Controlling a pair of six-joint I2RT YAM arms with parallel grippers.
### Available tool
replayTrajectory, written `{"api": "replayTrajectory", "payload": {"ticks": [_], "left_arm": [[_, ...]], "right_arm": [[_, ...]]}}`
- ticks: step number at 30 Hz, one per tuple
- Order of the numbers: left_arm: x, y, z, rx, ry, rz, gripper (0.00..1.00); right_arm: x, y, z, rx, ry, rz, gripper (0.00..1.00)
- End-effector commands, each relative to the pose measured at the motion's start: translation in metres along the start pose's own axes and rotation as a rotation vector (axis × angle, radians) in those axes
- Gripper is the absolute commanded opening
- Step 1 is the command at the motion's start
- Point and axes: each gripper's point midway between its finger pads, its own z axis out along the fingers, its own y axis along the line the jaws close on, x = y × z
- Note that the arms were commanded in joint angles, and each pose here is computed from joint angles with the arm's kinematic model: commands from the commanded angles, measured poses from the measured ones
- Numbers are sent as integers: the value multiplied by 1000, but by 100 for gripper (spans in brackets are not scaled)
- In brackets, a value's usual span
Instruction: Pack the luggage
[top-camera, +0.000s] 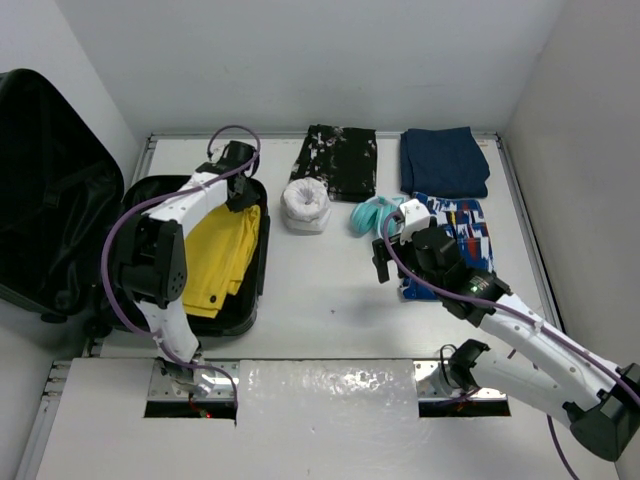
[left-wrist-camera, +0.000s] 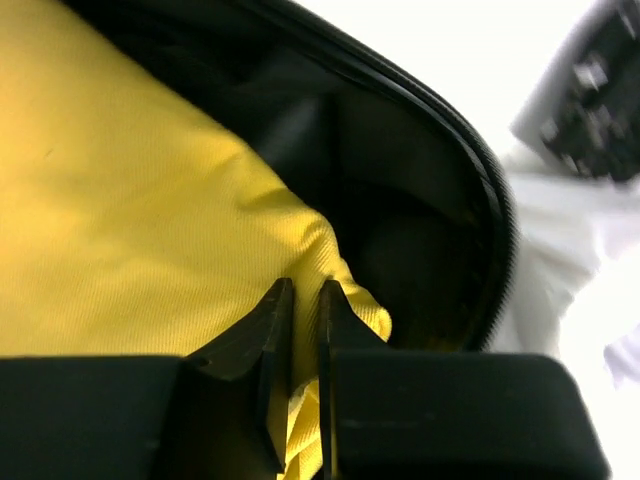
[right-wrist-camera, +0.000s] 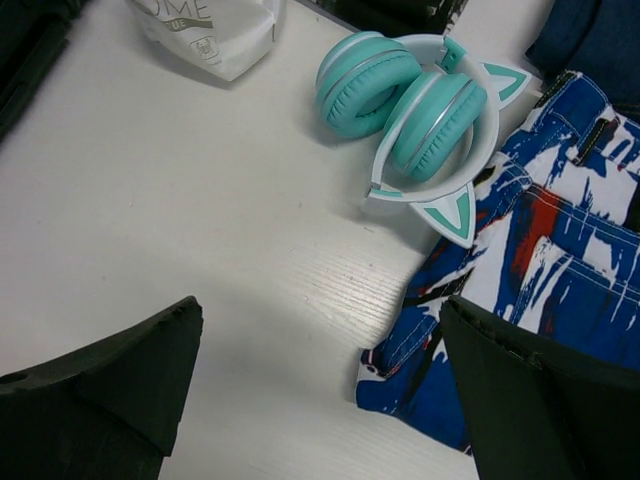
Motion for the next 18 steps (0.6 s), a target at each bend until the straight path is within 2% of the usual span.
{"api": "replayTrajectory", "payload": {"ticks": [1,5,7,12,14,15,17,18], "left_arm": [[-9,63,7,-318,-110,-136,0],[-12,105,13,-466,-144,-266,0],[-10,114,17,-520,-154,-295,0],[-6,75,28,-377,-111,-248,0],[-6,63,24,-334,-110,-209,16],[-8,51,15,-292,-122,-197,35],[-6,46,9,-260,-125,-191,56],[-10,42,-1,-233,-143,-204,74]], "right_arm": [[-17,3,-1,-17,-69,6,99],[-15,3,-2,-18,-70,3,99],[-12,2,-1,-14,-61,-1,99],[-7,-6,1,37,-26,-2,99],[-4,-19,1,118,3,7,99],[-3,-23,2,142,16,8,99],[1,-26,4,173,45,7,99],[2,-27,5,176,52,7,99]]}}
